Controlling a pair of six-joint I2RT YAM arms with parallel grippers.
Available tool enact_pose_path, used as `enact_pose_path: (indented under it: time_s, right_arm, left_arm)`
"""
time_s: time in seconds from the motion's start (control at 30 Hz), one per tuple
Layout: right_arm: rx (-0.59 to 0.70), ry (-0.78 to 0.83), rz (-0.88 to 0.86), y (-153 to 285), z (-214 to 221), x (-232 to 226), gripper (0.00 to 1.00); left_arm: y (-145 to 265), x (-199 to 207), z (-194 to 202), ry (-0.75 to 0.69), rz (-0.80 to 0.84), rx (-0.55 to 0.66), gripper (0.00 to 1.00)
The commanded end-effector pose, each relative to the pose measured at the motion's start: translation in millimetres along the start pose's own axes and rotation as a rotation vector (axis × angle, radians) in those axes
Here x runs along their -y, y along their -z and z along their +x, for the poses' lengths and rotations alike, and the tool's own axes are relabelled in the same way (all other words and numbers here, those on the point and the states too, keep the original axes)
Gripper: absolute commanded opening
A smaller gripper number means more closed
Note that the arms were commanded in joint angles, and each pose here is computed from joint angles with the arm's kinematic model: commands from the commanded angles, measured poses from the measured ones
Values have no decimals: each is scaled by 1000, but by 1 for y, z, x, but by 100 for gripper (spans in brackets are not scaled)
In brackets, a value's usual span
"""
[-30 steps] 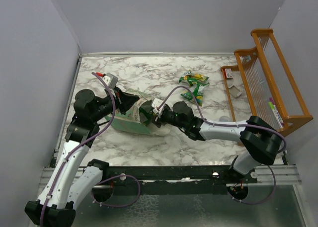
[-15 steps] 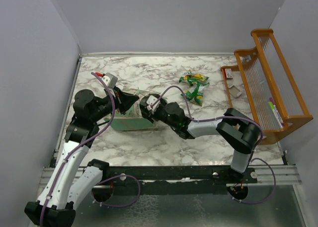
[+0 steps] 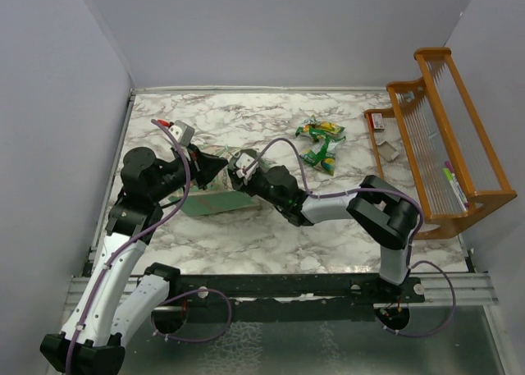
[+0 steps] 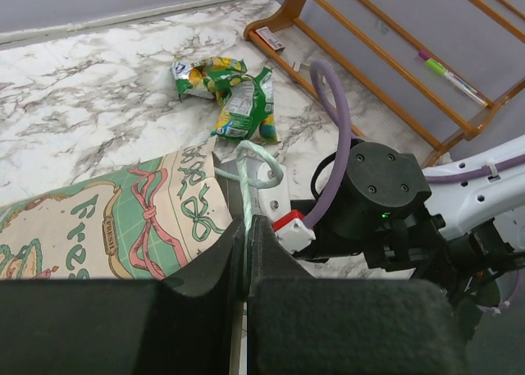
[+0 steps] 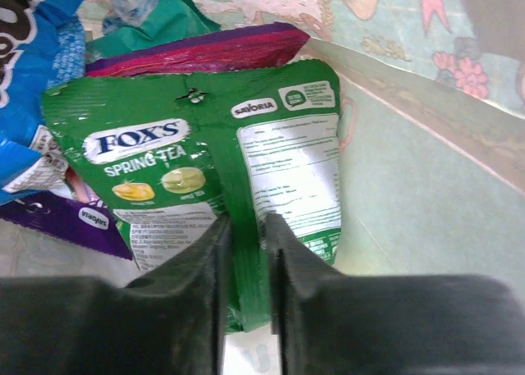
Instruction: Take the snacks out of the paper bag
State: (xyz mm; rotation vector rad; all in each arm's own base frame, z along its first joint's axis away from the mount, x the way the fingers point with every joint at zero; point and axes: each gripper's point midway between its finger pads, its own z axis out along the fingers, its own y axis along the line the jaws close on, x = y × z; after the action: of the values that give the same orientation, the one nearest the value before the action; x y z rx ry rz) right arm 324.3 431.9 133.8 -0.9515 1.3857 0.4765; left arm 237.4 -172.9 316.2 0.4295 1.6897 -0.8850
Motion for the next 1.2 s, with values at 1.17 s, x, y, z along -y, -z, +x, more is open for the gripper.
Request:
enact_pose_path:
  time_s: [1.17]
  right_arm:
    - [94, -173, -78, 132, -106, 11, 1]
  left_arm:
    - [5, -33, -15, -24, -201, 96, 0]
